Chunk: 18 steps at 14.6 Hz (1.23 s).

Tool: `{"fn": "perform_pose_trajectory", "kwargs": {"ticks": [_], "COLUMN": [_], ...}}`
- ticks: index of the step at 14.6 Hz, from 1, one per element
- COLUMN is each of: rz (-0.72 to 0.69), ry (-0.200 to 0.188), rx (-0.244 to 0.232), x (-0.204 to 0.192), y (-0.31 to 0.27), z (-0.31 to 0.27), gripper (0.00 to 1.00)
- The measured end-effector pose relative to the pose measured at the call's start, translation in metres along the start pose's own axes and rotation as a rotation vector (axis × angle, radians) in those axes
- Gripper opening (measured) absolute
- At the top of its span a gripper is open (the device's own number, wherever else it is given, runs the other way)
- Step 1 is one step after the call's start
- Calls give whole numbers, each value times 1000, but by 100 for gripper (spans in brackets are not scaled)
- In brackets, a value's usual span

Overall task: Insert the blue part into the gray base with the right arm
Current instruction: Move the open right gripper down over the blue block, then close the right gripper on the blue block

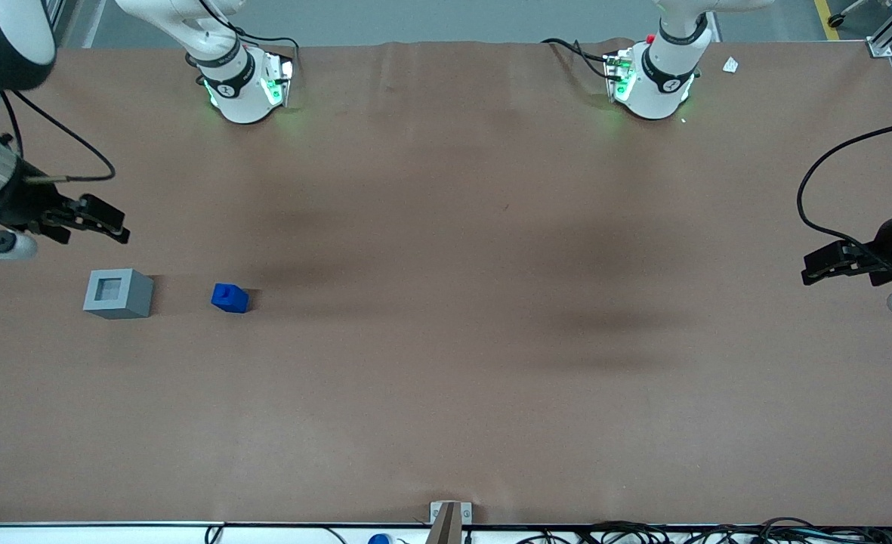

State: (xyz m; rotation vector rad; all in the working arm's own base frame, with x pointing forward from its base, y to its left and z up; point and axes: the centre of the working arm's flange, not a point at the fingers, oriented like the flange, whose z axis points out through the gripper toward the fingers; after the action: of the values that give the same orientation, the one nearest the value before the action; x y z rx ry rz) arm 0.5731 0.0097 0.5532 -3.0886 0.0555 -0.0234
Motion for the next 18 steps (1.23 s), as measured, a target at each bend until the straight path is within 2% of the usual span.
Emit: {"fn": "perform_pose_trajectory", "kwargs": {"ticks": [7, 10, 15, 18], "rz": [19, 26, 33, 36], "ry": [-19, -1, -14, 0], "rx": [-5, -7, -14, -17], "x": [13, 12, 13, 13], "y": [-14, -20, -16, -14], "z": [103, 150, 214, 245], "gripper": [100, 100, 100, 100]}}
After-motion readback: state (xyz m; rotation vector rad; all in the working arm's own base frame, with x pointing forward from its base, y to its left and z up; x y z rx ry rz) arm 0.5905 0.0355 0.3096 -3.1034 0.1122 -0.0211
